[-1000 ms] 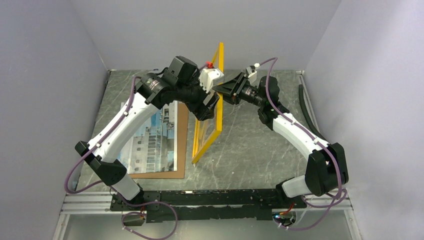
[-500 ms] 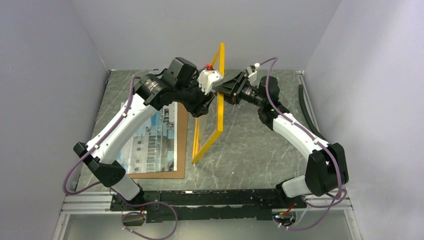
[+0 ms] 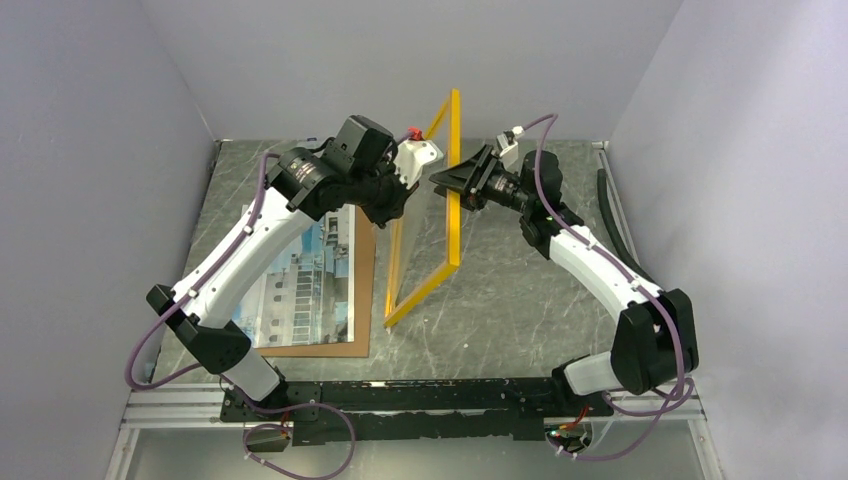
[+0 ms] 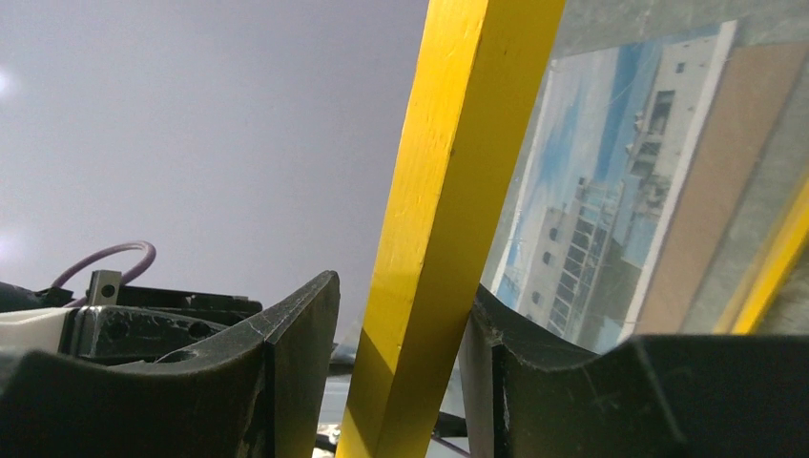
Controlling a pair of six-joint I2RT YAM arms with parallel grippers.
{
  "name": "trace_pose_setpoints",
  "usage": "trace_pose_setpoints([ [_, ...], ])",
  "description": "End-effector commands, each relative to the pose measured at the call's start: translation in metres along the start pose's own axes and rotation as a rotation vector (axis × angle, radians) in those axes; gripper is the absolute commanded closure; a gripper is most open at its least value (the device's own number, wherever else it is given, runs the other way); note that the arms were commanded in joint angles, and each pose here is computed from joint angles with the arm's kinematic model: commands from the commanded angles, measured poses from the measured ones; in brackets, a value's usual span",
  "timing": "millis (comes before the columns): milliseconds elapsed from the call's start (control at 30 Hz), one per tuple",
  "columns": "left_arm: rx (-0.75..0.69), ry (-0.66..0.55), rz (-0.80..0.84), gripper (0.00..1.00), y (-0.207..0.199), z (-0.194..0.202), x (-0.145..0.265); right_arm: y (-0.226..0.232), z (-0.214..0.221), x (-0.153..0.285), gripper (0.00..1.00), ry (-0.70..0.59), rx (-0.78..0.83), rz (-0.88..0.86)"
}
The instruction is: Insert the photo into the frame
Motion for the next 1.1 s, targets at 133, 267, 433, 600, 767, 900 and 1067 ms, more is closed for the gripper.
trace_pose_setpoints([
  [133,-0.044,0.036,-0.061,0.97,0.002,0.008,0.016,0.023,-0.008,0.029,0.49,-0.041,0.149,-0.003],
  [267,-0.068,-0.003,-0.082,0.97,0.004,0.003,0.025,0.012,-0.011,0.041,0.49,-0.053,0.159,0.047],
  [433,-0.071,-0.083,-0.098,0.97,0.006,-0.011,0.040,-0.003,-0.015,0.051,0.50,-0.074,0.174,0.114],
  [600,-0.057,-0.116,-0.077,0.97,0.003,-0.016,0.050,-0.014,-0.021,0.060,0.52,-0.111,0.179,0.191],
  [767,-0.058,-0.127,-0.110,0.97,0.004,-0.015,0.060,-0.021,-0.027,0.065,0.54,-0.140,0.205,0.269],
  [900,-0.095,-0.150,-0.192,0.97,0.011,-0.017,0.071,-0.034,-0.027,0.071,0.55,-0.144,0.219,0.350],
  [1067,-0.147,-0.180,-0.260,0.97,0.017,-0.021,0.084,-0.057,-0.023,0.078,0.56,-0.161,0.208,0.423],
])
Point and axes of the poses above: each gripper's point midway between its finger pads, its own x axis back along the fingers, its own y axis along the line the jaws close on, z = x × y, the point moved 9 cm from there along x, back along the fingers, and after that the axes turned 12 degrees about -x, right-handed, at the moved point
